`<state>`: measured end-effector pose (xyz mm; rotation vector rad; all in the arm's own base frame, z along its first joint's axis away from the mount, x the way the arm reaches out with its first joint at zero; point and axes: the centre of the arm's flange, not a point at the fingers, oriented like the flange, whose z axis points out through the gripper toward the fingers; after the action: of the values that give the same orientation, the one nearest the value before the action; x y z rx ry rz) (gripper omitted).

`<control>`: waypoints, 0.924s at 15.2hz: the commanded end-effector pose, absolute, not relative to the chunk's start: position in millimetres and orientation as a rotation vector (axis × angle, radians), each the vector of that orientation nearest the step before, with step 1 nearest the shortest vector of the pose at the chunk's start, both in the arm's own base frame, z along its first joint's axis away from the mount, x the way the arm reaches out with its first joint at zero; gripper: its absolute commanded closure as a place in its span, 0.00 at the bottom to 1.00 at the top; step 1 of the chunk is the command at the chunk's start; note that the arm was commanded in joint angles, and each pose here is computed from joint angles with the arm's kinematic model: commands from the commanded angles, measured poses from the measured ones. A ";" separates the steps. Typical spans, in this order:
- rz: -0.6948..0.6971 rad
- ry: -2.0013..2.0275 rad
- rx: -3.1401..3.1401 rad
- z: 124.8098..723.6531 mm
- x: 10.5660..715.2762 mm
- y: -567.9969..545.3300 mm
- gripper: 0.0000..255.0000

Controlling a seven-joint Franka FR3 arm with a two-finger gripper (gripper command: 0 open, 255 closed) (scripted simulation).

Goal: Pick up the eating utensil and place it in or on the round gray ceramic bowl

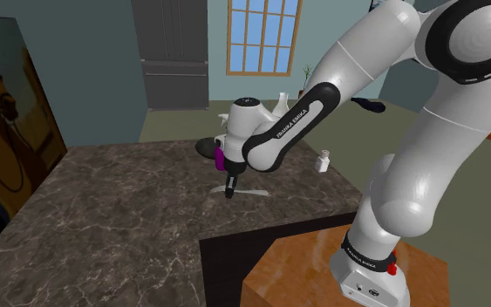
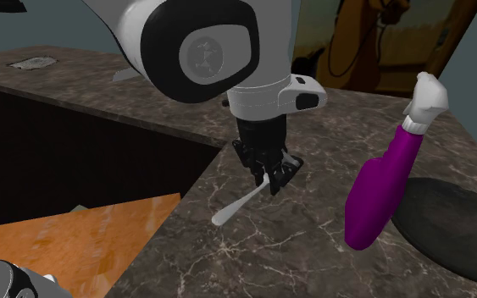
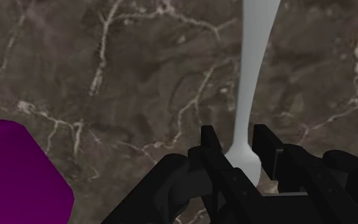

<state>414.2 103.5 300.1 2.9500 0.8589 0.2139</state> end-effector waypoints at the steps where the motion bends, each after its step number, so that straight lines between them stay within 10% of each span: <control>1: 0.214 0.859 2.950 300.1 414.2 103.5 1.00; 14: 0.214 0.859 2.950 368.7 414.2 103.5 1.00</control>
<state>414.4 103.6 363.1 2.9499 0.8589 0.2149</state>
